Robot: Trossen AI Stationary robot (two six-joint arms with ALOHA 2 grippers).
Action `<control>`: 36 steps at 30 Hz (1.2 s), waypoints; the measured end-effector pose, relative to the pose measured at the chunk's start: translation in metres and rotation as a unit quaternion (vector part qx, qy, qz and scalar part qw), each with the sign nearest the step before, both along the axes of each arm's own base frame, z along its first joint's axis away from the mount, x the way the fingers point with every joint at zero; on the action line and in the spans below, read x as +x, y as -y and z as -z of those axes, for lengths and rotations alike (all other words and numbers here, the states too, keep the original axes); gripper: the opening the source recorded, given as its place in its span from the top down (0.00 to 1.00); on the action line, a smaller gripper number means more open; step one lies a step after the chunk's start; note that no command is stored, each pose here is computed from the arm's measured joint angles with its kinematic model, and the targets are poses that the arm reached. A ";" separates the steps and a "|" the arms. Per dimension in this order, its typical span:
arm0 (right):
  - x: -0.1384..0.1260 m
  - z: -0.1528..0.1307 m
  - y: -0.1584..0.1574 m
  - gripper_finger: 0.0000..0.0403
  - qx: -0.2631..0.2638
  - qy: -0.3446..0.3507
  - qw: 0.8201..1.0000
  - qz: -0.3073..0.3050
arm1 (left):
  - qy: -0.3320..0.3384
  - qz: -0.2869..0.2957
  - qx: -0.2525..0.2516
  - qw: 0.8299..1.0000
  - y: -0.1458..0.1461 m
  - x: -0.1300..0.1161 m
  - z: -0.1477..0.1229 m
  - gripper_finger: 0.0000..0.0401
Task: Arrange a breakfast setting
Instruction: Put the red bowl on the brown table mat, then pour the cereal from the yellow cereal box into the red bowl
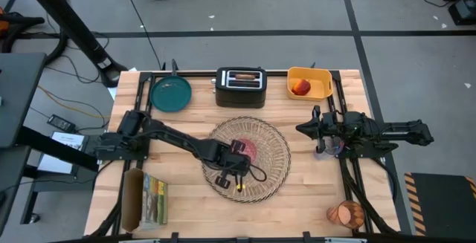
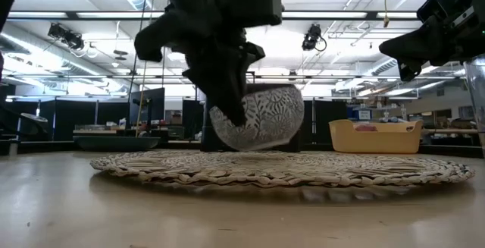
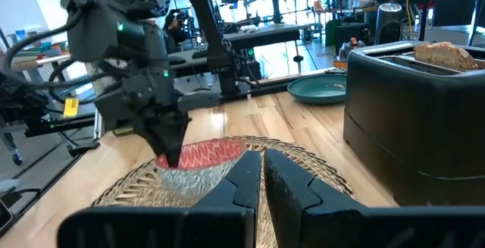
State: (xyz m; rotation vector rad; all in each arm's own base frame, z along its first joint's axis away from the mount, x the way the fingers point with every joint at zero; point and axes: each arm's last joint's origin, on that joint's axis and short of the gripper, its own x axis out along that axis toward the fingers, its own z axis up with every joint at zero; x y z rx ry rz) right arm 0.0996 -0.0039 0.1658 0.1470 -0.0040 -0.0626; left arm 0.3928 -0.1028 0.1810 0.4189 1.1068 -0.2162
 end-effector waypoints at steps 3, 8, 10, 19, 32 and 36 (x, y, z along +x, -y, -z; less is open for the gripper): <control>0.000 0.000 0.000 0.93 0.000 0.000 1.000 0.000 | 0.004 0.000 -0.001 1.000 0.001 0.002 0.003 0.94; 0.000 -0.001 0.000 0.93 0.000 0.005 1.000 0.000 | 0.006 -0.003 0.000 1.000 0.001 0.004 0.005 0.93; 0.000 -0.001 0.000 0.93 0.000 0.005 1.000 0.000 | 0.008 -0.005 -0.001 1.000 0.001 0.004 0.005 0.92; 0.000 -0.002 0.000 0.93 0.000 0.012 1.000 0.000 | 0.017 -0.009 -0.002 1.000 0.001 0.005 0.004 0.79; 0.000 -0.002 0.000 0.93 0.000 0.012 1.000 0.000 | 0.058 -0.028 0.022 0.998 0.007 -0.010 -0.037 0.67; 0.000 -0.002 0.000 0.93 0.000 0.012 1.000 0.000 | 0.057 -0.038 0.000 0.998 0.012 -0.024 -0.055 0.65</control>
